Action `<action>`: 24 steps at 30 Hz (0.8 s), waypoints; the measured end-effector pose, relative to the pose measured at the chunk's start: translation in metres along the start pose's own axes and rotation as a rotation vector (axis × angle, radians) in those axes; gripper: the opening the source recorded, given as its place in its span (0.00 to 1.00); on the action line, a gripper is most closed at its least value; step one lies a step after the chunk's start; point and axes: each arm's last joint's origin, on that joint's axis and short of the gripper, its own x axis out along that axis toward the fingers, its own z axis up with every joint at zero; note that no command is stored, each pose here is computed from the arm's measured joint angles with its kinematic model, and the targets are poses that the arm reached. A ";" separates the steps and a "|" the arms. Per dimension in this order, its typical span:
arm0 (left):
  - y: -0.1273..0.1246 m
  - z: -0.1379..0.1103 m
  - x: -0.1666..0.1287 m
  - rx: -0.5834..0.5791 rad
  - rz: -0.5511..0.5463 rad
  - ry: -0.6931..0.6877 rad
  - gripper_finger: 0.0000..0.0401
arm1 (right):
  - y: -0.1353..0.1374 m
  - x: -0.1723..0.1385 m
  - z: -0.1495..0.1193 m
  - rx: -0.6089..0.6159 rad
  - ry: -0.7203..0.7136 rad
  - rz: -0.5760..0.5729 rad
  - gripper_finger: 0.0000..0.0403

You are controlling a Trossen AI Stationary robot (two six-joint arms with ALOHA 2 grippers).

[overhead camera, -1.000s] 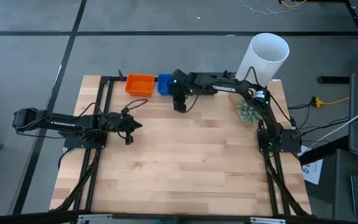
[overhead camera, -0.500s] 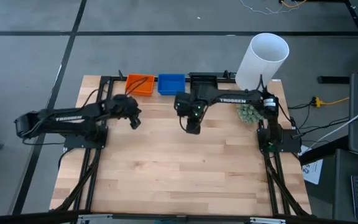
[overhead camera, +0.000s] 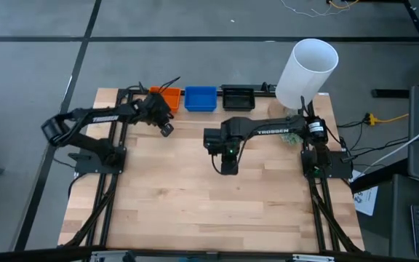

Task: Stack baskets by color
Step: Adjust the bins

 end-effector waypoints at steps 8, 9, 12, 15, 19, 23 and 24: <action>0.006 0.017 0.024 -0.023 0.020 0.006 0.00 | 0.018 0.002 -0.002 -0.047 0.009 0.003 0.22; 0.006 0.020 0.025 -0.023 0.026 0.005 0.00 | 0.020 0.003 -0.002 -0.051 0.009 0.003 0.22; 0.007 0.031 0.028 -0.005 0.064 -0.012 0.00 | 0.023 0.003 -0.003 -0.060 0.015 0.004 0.22; 0.009 0.038 0.028 0.014 0.076 -0.023 0.00 | 0.026 0.004 -0.003 -0.064 0.017 0.004 0.22; 0.012 0.040 0.027 0.016 0.085 -0.030 0.00 | 0.031 0.004 -0.004 -0.076 0.024 0.005 0.22; 0.021 0.040 0.027 0.003 0.108 -0.029 0.00 | 0.035 0.005 -0.005 -0.086 0.027 0.005 0.22; 0.022 0.040 0.027 0.005 0.110 -0.026 0.00 | 0.036 0.005 -0.005 -0.087 0.027 0.005 0.22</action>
